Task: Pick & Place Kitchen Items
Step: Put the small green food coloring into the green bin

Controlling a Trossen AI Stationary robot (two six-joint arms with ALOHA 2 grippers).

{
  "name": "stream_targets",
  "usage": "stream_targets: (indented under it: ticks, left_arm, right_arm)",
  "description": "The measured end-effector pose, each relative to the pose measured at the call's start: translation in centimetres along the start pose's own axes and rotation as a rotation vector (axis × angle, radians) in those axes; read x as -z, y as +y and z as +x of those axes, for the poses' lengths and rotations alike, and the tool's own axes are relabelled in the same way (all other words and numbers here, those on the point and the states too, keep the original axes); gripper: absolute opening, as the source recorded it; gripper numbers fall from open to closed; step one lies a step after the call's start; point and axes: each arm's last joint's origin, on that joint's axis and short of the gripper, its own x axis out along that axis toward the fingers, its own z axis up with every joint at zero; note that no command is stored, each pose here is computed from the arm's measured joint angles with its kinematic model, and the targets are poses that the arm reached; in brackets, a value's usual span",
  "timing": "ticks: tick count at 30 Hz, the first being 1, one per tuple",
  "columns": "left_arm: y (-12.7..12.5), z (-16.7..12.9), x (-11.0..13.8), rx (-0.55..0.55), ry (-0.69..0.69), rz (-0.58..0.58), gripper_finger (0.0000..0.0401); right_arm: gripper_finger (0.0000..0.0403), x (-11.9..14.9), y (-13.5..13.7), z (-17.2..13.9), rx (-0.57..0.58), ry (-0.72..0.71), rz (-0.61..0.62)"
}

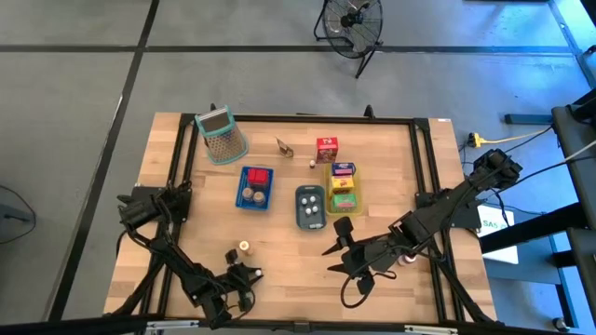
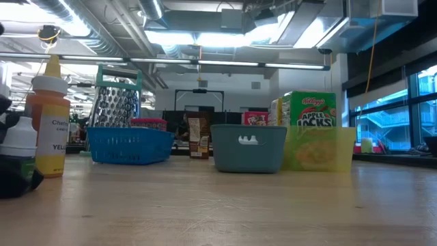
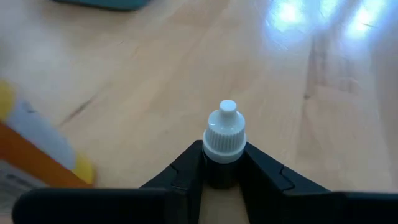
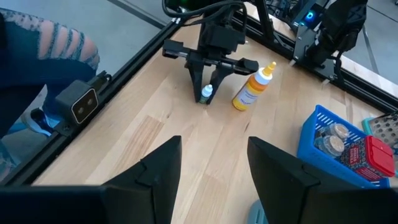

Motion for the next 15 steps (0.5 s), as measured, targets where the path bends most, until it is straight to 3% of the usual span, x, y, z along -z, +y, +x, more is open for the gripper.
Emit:
stream_targets:
  ticks: [6,15]
  left_arm:
    - [0.0,0.1,-1.3,0.037,0.072,0.022,0.0081]
    - [0.0,0.1,-1.6,0.039,0.073,0.036,0.0081]
  right_arm:
    - [0.0185,0.0,0.0,0.0,-0.001,0.0,0.001]
    - [0.0185,0.0,0.0,0.0,-0.001,0.001,0.014]
